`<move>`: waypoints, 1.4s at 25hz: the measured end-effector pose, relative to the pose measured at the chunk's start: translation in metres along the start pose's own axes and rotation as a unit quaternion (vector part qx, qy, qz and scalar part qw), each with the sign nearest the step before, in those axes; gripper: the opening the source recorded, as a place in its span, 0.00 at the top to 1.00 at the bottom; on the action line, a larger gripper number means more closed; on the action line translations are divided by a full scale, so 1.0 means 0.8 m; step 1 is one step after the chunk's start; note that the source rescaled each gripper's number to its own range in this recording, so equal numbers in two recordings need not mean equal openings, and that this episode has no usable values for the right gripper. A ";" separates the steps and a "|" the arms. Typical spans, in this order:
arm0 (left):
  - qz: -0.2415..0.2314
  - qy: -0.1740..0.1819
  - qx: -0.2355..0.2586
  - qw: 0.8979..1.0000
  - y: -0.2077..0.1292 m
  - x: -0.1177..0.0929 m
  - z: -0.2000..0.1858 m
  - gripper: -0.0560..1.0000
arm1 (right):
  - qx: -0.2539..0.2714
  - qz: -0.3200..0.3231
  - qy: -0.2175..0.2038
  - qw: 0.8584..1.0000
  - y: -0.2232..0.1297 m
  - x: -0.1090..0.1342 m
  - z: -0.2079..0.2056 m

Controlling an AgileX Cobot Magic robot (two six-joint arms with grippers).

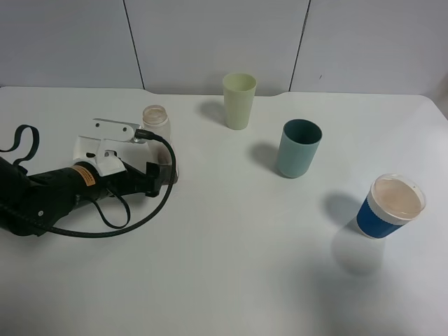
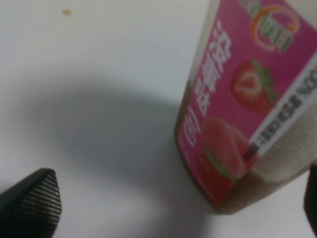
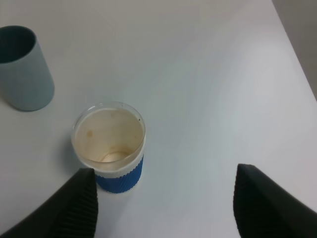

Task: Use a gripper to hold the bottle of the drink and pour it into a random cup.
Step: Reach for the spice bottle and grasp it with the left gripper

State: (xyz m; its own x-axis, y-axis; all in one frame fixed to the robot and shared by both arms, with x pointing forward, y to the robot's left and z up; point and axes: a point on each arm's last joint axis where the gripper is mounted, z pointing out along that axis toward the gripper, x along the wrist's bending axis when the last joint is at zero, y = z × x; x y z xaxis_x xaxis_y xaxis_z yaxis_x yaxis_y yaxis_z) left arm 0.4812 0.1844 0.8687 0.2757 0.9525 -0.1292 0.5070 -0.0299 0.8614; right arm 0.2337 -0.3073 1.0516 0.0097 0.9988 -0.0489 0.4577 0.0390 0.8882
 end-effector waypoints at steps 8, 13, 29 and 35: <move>0.000 -0.043 -0.006 0.999 -0.004 -0.009 0.003 0.00 | 0.000 0.000 0.000 1.000 0.000 0.000 0.000; -0.005 -0.049 -0.014 0.999 -0.002 -0.010 0.003 0.00 | 0.000 0.000 0.000 1.000 0.000 0.000 0.000; -0.043 0.005 -0.036 0.998 -0.001 -0.021 0.001 0.00 | 0.000 0.000 0.000 1.000 0.000 0.000 0.000; -0.055 0.036 -0.031 0.997 0.008 -0.020 0.013 0.00 | 0.000 0.000 0.000 1.000 0.000 0.000 0.000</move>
State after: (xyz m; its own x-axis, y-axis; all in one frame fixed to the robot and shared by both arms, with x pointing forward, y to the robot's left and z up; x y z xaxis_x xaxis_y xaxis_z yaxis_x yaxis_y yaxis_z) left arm 0.4884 0.1657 0.8712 0.1606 0.9683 -0.1914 0.4791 0.0930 0.8728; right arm 0.2337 -0.3073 1.0516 0.0097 0.9988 -0.0489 0.4577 0.0390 0.8882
